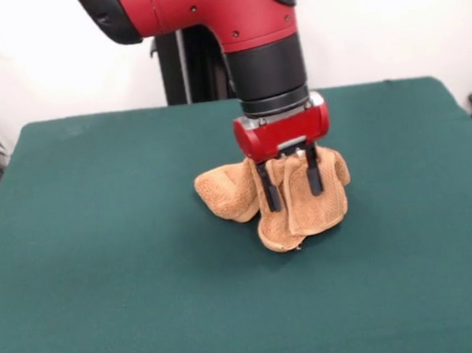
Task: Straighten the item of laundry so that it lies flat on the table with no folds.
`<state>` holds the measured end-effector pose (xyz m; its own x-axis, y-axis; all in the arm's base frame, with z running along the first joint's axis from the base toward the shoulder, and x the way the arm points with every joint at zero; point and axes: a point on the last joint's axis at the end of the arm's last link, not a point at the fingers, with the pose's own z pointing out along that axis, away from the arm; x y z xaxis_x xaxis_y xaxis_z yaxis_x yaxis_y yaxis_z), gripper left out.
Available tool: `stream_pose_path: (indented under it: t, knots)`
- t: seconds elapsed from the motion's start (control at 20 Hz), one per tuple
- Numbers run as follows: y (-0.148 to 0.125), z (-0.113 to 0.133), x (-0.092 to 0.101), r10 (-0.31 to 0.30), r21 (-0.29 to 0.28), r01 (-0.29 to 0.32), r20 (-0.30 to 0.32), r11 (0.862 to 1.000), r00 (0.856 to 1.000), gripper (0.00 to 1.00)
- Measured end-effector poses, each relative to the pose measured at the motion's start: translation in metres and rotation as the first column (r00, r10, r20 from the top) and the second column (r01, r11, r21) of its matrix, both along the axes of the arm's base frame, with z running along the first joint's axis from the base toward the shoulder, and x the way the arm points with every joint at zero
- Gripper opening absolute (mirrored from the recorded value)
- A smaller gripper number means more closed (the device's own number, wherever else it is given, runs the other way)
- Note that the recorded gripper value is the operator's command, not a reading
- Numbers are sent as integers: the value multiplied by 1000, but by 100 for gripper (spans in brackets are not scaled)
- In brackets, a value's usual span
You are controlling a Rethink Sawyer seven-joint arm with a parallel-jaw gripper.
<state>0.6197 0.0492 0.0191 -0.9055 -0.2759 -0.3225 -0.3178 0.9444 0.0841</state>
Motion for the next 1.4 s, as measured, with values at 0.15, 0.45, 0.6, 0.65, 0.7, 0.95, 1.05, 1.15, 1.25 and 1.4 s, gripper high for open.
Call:
stream_pose_path:
  t: [0.15,0.45,0.6,0.65,0.7,0.95,1.05,1.15,1.25,1.4]
  knots:
    - [2,1,2,3,11,-3,6,1000,1000,100]
    - [5,1,2,8,10,-8,6,1000,1000,100]
    - [9,0,0,22,6,-22,7,1000,1000,100]
    - [11,0,0,28,4,-28,7,1000,1000,100]
    - [12,-1,-1,34,1,-34,8,999,999,100]
    - [25,-3,-5,79,-13,-79,13,997,997,100]
    - [28,-3,-6,92,-19,-92,15,996,996,100]
    - [30,-3,-5,97,-25,-96,17,995,995,100]
    - [30,-4,-5,98,-29,-97,17,995,995,100]
    - [27,-3,-5,97,-38,-96,17,995,995,100]
